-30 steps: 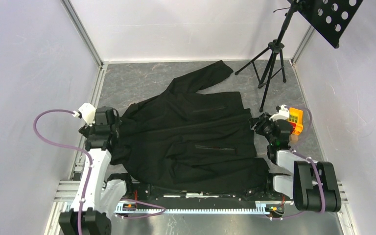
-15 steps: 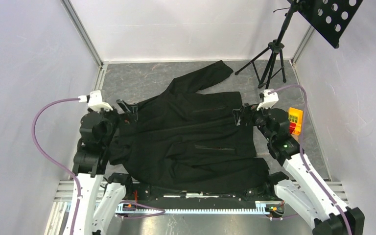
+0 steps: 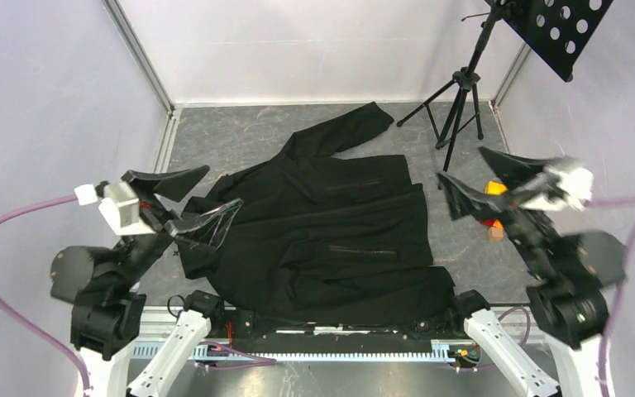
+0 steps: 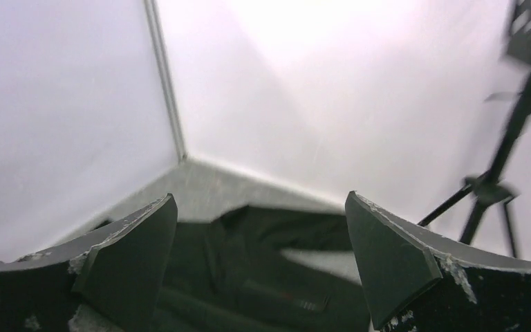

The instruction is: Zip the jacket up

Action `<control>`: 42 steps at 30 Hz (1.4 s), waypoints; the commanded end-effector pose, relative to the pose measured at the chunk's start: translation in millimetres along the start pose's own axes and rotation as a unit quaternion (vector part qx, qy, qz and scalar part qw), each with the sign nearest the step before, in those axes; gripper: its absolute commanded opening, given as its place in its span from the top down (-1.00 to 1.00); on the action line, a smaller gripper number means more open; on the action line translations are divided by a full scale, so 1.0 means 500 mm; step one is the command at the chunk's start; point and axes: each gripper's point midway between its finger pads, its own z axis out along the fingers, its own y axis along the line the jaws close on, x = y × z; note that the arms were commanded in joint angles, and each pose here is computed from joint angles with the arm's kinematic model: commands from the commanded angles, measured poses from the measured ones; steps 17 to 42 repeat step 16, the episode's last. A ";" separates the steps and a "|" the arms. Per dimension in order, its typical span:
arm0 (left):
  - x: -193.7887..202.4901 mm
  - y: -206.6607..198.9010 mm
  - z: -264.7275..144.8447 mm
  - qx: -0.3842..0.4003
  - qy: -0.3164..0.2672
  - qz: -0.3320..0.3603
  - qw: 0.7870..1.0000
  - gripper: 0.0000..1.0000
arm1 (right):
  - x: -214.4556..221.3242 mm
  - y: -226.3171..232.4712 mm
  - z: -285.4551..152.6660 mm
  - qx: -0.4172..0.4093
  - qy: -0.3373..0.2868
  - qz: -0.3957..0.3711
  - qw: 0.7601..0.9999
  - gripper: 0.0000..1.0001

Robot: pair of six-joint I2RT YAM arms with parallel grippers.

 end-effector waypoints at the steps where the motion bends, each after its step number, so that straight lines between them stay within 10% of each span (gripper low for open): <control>1: -0.106 -0.064 -0.018 0.057 -0.065 0.013 0.996 -0.99 | -0.096 -0.035 -0.080 0.075 -0.070 -0.039 0.994 -0.96; 11: -0.200 -0.062 -0.065 0.015 -0.172 0.004 0.985 -0.99 | -0.127 -0.081 -0.174 0.160 -0.136 -0.052 0.976 -0.96; 42: -0.186 -0.042 -0.052 -0.004 -0.163 -0.017 0.986 -0.99 | -0.116 -0.079 -0.168 0.154 -0.145 -0.045 0.976 -0.96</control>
